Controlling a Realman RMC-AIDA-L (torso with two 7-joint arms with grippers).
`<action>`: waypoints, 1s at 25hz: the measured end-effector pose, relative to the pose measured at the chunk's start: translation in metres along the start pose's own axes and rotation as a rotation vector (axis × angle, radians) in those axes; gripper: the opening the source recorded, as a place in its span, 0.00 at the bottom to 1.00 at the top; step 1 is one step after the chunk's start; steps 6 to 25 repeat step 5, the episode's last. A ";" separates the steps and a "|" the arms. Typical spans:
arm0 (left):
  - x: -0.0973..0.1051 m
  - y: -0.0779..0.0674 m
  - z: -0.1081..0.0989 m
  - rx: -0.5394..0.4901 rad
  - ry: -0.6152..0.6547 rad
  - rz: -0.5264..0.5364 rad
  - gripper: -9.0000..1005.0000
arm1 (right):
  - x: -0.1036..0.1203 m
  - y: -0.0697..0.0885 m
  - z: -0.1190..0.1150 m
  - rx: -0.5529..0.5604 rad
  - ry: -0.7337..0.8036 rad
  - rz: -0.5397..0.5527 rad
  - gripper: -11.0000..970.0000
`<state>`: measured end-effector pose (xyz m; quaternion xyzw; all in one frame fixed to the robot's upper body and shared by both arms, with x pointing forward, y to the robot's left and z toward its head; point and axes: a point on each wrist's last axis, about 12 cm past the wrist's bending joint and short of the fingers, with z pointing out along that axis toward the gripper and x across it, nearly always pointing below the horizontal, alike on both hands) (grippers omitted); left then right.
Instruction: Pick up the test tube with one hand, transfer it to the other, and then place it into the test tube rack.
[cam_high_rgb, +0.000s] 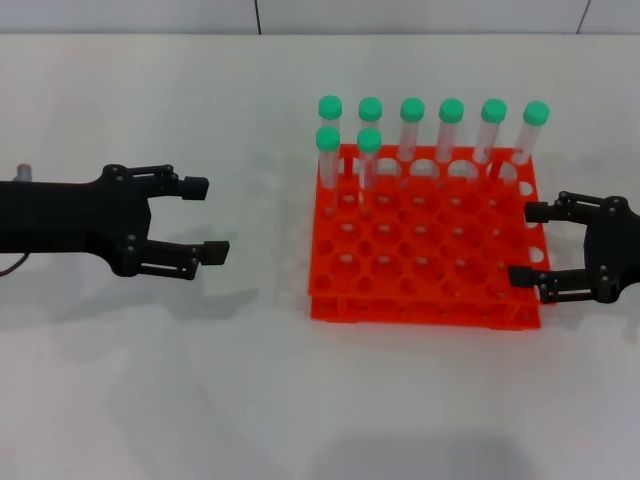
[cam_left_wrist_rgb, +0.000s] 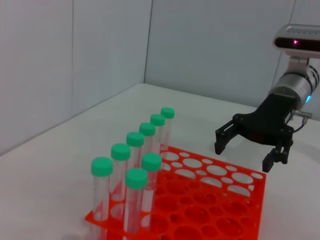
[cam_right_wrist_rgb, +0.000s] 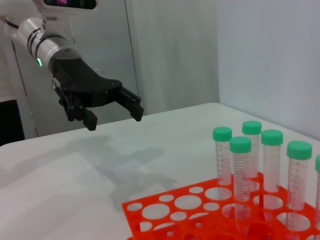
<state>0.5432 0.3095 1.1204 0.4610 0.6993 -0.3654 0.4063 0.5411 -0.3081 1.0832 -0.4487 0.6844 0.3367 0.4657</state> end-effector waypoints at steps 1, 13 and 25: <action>0.000 0.000 0.000 -0.001 0.001 -0.001 0.88 | 0.000 0.000 0.000 0.000 0.000 0.000 0.91; 0.000 0.001 -0.002 -0.006 0.001 -0.003 0.88 | 0.000 0.001 0.001 -0.001 -0.002 0.003 0.91; 0.000 0.001 -0.002 -0.006 0.001 -0.003 0.88 | 0.000 0.001 0.001 -0.001 -0.002 0.003 0.91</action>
